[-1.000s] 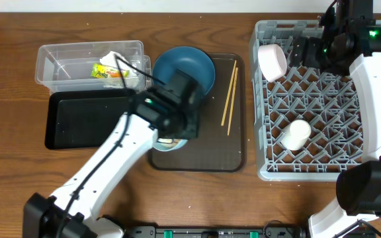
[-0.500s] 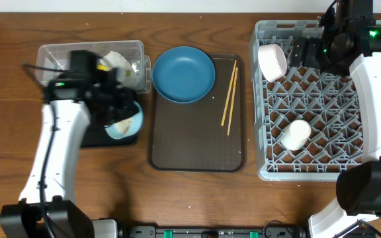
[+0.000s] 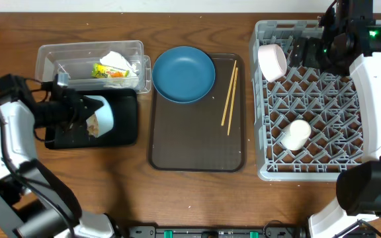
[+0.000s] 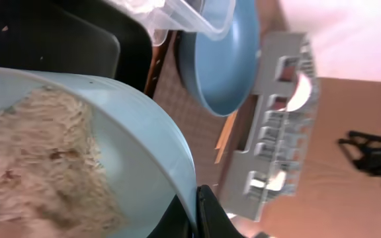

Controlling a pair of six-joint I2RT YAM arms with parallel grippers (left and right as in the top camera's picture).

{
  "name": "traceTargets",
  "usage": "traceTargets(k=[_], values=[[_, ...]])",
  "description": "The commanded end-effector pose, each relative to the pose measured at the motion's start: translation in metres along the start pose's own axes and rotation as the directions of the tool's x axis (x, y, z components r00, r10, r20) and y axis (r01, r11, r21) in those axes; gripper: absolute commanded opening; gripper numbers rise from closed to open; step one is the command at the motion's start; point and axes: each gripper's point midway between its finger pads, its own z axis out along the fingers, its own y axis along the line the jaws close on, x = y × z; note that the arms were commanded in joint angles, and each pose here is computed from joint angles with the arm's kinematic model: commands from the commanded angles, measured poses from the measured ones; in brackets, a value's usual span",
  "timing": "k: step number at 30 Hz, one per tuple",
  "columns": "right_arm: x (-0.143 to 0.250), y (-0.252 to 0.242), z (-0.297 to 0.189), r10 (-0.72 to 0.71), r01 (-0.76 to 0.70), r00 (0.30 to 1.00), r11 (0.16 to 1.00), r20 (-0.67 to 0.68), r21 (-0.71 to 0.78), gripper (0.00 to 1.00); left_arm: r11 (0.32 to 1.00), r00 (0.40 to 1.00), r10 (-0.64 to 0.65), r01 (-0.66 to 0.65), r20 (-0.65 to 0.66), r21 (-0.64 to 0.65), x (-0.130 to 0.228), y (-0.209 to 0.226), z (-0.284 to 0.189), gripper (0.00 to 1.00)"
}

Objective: Sort waste into correct bins and load items into the dishwasher rack
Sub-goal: 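Lift the rice bowl and carry it left over the black tray, then tilt the rice bowl to pour the rice onto the black tray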

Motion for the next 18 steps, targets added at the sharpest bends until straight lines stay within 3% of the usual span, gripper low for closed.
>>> traceTargets(k=[1,14,18], values=[[-0.004,-0.001,-0.01,-0.015,0.015,1.0,1.0,0.027,0.004,0.99,0.98,1.0,-0.027,0.025,0.008,0.196,-0.007,-0.012,-0.004,0.06],[-0.004,-0.001,-0.01,-0.019,0.019,1.0,1.0,0.024,0.005,0.99,0.86,0.994,-0.103,0.08,0.018,0.503,-0.022,-0.042,-0.021,0.06],[-0.004,-0.001,-0.01,-0.026,0.026,0.999,1.0,0.024,0.005,0.99,0.851,0.991,-0.132,0.101,0.025,0.515,-0.025,-0.04,-0.027,0.06]])
